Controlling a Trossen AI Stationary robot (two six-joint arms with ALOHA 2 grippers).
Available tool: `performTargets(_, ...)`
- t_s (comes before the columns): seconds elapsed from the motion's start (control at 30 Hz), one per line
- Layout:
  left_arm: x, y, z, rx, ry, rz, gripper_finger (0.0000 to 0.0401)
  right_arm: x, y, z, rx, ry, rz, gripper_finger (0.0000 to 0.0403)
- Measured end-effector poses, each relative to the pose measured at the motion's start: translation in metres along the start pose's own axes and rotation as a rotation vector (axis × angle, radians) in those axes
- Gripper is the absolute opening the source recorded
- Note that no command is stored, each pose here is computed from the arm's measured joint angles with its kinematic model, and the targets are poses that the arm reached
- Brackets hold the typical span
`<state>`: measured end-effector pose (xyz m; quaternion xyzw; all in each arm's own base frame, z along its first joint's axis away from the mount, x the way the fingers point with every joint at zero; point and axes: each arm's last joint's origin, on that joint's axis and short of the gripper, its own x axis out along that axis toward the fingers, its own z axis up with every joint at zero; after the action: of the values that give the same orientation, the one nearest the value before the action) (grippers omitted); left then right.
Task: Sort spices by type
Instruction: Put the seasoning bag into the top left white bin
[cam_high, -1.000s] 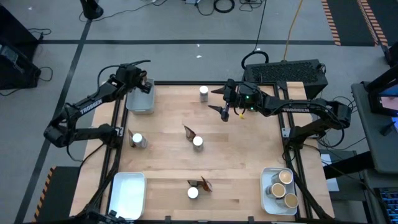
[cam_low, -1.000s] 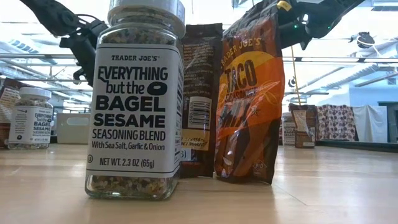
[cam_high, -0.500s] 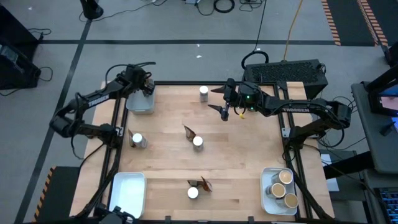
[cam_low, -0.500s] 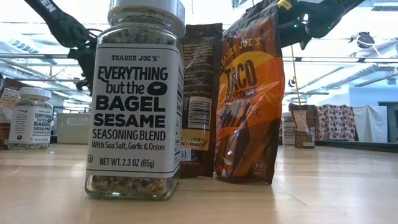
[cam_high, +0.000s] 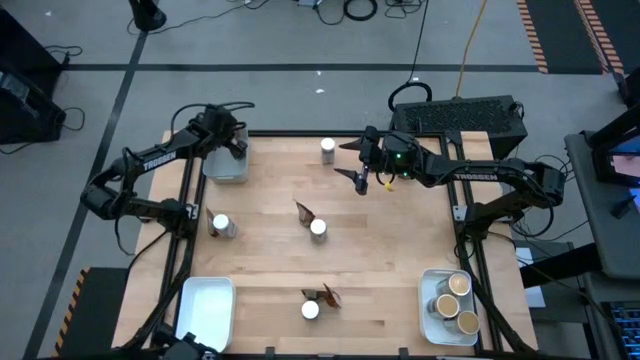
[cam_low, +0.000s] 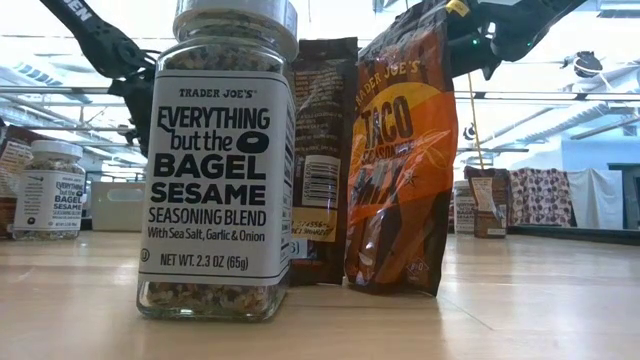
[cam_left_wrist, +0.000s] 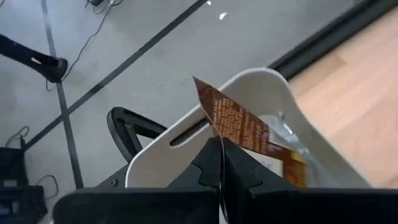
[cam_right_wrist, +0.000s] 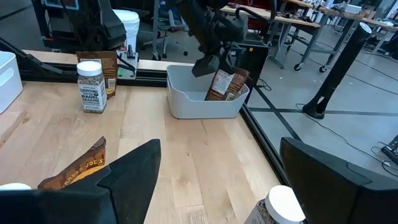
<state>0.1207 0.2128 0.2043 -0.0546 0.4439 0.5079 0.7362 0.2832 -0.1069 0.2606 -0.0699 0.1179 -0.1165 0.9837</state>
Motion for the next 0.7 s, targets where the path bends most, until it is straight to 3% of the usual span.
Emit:
performTargets(0.27,-0.0002,-0.0024,-0.0048,0.146,0.038,-0.056,0.0004,0.0000,0.0000,0.0001,0.000,-0.001,0.000,0.0313)
performTargets(0.43,-0.0006,-0.0042,-0.0005,0.202,-0.034,-0.137,0.0004,0.0000,-0.0001,0.0006,-0.001,-0.006,-0.001,0.0313)
performTargets(0.7,-0.0052,-0.0022,0.0038,0.286,-0.094,-0.132,0.0004,0.0000,-0.0001,0.0006,-0.006,-0.006,-0.001,0.0313)
